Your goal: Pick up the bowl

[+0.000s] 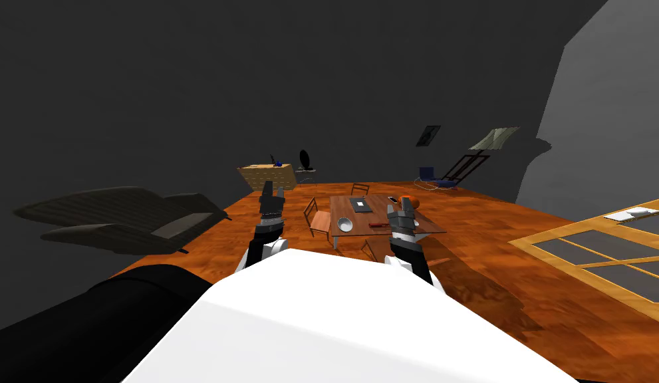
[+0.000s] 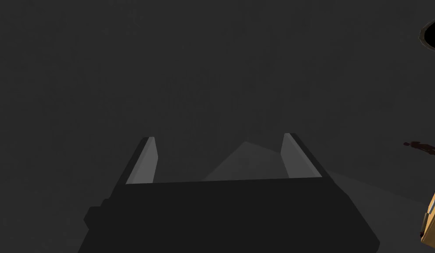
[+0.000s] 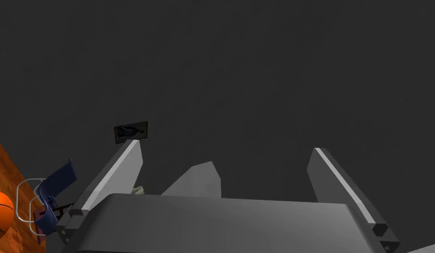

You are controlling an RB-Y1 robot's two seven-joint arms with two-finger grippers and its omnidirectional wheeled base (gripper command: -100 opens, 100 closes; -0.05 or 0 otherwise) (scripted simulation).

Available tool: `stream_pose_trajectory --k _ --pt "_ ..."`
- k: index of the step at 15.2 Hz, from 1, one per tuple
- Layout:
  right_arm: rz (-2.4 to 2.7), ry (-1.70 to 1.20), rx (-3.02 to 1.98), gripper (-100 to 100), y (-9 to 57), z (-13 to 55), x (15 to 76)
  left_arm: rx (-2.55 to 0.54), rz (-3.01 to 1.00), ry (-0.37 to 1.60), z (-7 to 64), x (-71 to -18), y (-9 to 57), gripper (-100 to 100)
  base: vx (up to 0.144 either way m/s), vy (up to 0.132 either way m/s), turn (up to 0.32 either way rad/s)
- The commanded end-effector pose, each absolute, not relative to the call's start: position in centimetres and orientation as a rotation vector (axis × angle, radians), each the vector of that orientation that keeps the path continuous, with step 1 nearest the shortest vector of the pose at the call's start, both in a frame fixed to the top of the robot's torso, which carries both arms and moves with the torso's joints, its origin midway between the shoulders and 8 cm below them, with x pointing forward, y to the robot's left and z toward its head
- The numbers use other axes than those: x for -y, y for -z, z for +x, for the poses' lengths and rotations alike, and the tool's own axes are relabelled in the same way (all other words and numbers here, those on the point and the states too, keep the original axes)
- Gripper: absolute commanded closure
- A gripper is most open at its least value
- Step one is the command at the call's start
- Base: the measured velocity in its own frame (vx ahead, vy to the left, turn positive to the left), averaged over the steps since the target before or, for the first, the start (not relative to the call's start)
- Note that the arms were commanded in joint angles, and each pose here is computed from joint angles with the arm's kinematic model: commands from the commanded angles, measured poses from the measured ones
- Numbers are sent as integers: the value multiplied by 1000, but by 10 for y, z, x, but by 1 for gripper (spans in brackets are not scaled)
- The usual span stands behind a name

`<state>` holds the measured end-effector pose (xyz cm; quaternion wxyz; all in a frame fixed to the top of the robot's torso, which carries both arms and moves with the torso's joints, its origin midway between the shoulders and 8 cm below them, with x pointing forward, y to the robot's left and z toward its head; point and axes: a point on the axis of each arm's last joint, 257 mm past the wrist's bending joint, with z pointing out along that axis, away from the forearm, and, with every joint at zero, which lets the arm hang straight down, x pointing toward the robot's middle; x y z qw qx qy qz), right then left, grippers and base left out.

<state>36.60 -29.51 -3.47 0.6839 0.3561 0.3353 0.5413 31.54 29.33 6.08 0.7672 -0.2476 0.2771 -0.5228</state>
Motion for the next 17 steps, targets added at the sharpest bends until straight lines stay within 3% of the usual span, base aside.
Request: stream_pose_trajectory --k 1,7,17 --pt "768 -1205 -803 -100 40 369 290 -602 -538 1135 315 -293 -61 0 0 9 30" --pt "703 -1168 -935 -100 62 378 277 -602 -538 1135 315 -293 -61 0 2 29 47" --pt "548 -1009 -1285 -100 153 395 253 -602 -538 1135 315 -293 -61 0 13 63 94"
